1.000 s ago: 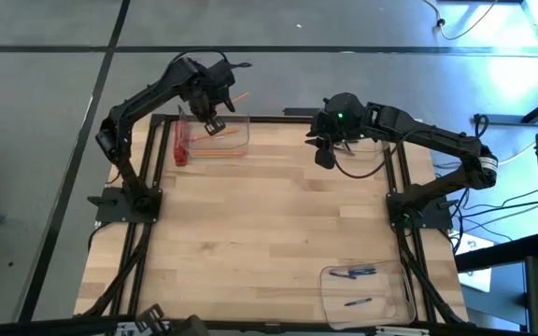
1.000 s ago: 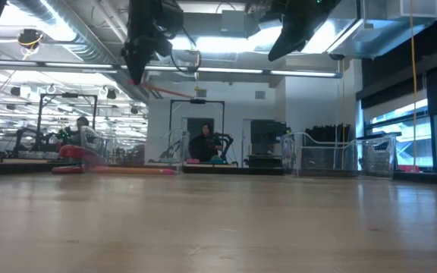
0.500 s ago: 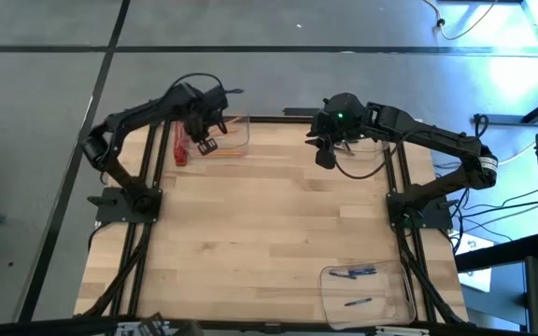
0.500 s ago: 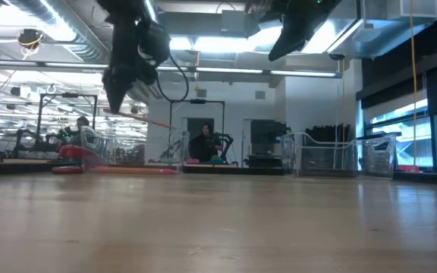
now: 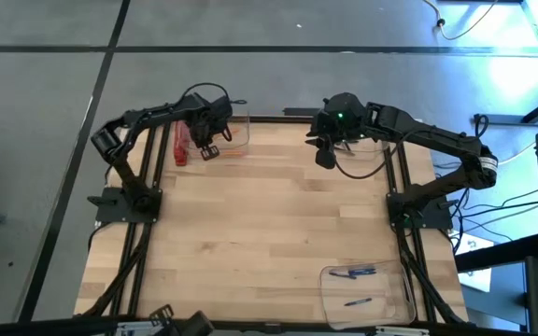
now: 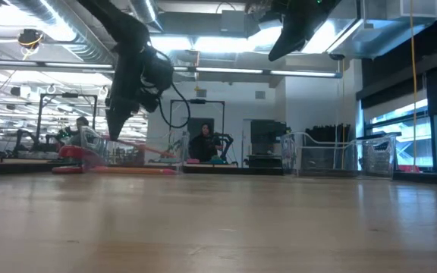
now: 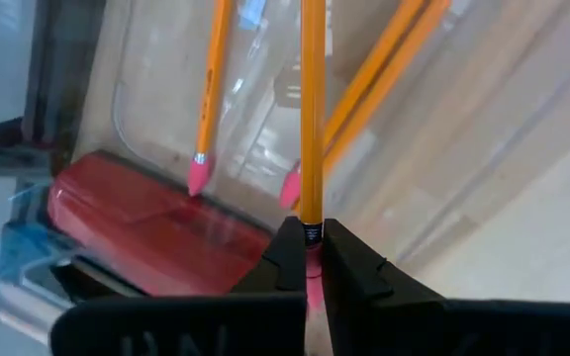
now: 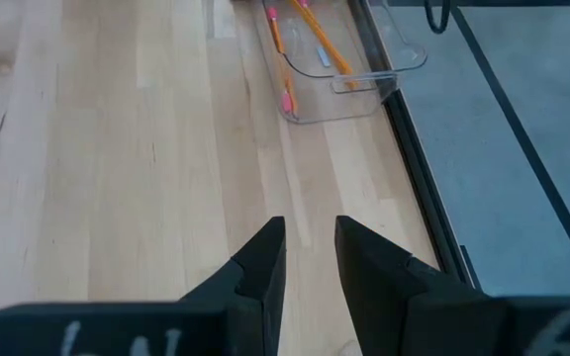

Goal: Sort crayons/erasers/pens/pencils in bins
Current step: Put the yellow pencil into the top left transparent bin, then return to Home Position

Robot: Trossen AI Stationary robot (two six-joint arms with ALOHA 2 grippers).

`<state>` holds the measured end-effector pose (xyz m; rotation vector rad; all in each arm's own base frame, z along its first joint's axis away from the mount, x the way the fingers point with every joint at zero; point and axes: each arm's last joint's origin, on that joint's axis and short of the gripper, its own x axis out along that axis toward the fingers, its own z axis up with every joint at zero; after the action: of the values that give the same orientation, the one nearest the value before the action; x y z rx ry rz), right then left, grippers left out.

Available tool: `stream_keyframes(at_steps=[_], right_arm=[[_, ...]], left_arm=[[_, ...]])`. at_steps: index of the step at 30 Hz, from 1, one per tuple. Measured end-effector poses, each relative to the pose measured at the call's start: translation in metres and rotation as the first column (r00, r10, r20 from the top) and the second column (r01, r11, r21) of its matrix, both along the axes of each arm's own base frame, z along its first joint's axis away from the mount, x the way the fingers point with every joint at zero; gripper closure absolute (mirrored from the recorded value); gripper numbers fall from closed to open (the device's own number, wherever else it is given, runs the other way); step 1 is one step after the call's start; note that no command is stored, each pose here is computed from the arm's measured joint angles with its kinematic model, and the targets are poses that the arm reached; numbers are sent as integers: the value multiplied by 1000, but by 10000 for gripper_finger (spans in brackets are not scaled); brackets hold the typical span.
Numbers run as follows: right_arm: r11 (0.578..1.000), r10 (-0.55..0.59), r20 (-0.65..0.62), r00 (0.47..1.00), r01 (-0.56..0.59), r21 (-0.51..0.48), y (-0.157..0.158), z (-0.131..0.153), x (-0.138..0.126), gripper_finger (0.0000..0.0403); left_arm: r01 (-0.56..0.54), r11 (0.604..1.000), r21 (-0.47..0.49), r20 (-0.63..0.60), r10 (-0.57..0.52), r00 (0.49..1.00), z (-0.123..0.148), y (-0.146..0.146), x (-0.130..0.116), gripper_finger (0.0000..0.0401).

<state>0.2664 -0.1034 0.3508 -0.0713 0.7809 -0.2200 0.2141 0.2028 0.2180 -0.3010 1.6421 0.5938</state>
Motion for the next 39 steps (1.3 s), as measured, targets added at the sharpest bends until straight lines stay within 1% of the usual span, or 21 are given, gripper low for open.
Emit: stream_keyframes(at_steps=[5, 10, 15, 22, 26, 28, 30, 33, 34, 36, 38, 39], right_arm=[[1000, 0, 0, 1000, 0, 0, 0, 0, 0, 308], [1000, 0, 0, 1000, 0, 1, 0, 0, 0, 308], [1000, 0, 1, 1000, 0, 1, 0, 0, 0, 308], [1000, -3, 2, 1000, 3, 4, 0, 0, 0, 308], [1000, -1, 17, 1000, 1, -5, 0, 1, 1, 308], [1000, -13, 35, 999, 13, 3, -1, 2, 2, 308], [1000, -20, 55, 998, 20, 4, -1, 4, 3, 308], [1000, -21, 85, 996, 21, -5, -2, 6, 5, 308], [1000, -23, 99, 995, 24, -10, -2, 7, 7, 309], [999, -45, 121, 992, 45, 7, -3, 7, 8, 314], [999, -48, 120, 992, 47, 13, -3, 7, 8, 334], [999, -44, 109, 993, 43, 12, -2, 7, 6, 352]], left_arm=[[17, 1000, 19, 17, -18, 1000, -9, 6, 0, 399], [-7, 999, 41, 40, 6, 999, -11, 11, -1, 394], [-14, 999, 40, 39, 12, 999, -11, 12, -3, 371], [-14, 999, 38, 40, 13, 999, -11, 12, -3, 323], [-19, 999, 31, 34, 18, 999, -11, 11, -3, 312], [-30, 999, 27, 29, 29, 999, -11, 11, -4, 314], [-51, 998, 25, 29, 50, 998, -8, 9, -6, 326], [-77, 997, 14, 45, 77, 996, 5, 4, -7, 366], [-94, 996, 4, 63, 93, 994, 11, 2, -8, 382], [-119, 993, -9, 124, 120, 985, 25, -5, -11, 394], [-132, 991, -9, 203, 132, 970, 41, -14, -14, 398], [-136, 991, 1, 240, 132, 962, 49, -20, -16, 399]])
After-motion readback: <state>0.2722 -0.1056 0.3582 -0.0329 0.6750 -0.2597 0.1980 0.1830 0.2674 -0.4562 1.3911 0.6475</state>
